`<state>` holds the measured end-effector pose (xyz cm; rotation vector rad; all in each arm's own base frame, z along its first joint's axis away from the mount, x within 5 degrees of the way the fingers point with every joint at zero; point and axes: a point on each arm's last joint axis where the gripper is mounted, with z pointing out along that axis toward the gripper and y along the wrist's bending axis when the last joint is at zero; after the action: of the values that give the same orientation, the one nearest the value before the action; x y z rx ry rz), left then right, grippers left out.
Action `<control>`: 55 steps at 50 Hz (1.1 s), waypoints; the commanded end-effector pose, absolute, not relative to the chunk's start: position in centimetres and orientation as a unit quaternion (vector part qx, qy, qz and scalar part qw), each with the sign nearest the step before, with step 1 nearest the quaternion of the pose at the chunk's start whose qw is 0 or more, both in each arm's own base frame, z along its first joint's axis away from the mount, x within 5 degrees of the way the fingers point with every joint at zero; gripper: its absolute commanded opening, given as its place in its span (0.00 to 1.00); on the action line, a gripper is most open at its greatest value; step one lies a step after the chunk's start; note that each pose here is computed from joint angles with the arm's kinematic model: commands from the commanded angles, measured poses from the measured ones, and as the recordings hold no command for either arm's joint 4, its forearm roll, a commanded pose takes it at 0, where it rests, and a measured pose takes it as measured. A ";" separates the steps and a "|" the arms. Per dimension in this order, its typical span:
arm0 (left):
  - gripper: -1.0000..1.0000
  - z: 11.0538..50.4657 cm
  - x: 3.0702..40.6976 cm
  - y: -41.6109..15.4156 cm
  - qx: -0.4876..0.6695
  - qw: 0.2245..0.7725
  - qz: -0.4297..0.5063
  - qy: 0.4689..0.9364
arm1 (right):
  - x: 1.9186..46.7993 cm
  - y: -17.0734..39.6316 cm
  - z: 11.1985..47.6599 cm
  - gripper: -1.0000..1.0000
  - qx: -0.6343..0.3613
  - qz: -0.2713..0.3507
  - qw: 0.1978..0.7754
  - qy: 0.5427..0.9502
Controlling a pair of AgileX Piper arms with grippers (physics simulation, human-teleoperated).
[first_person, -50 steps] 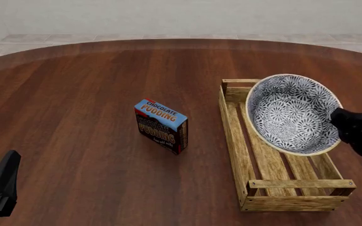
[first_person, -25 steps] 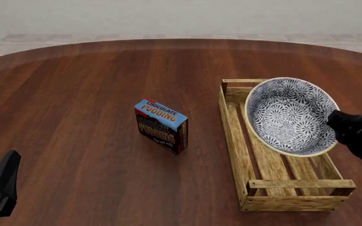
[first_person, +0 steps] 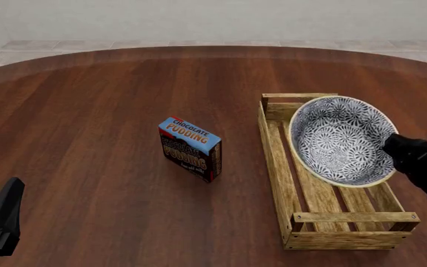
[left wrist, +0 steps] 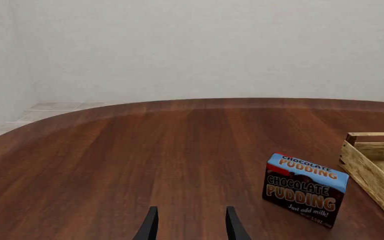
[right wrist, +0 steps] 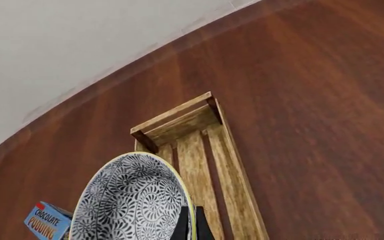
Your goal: Pick up the bowl on the left and put it in the tray.
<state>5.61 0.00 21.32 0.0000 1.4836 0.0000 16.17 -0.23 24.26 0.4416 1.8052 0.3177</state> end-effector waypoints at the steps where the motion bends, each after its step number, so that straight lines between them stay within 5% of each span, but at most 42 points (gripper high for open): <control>1: 1.00 21.3 5.6 0.0 0.000 0.737 0.000 0.676 | 16.4 -0.4 24.0 0.00 0.200 0.137 0.589 0.771; 55: 1.00 21.3 5.6 0.0 0.000 0.737 0.000 0.676 | 17.1 -0.2 22.9 0.00 0.193 0.137 0.581 0.779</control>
<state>5.61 0.00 21.32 0.0000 1.4836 0.0000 16.92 -0.16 23.02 0.4307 1.8281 0.3091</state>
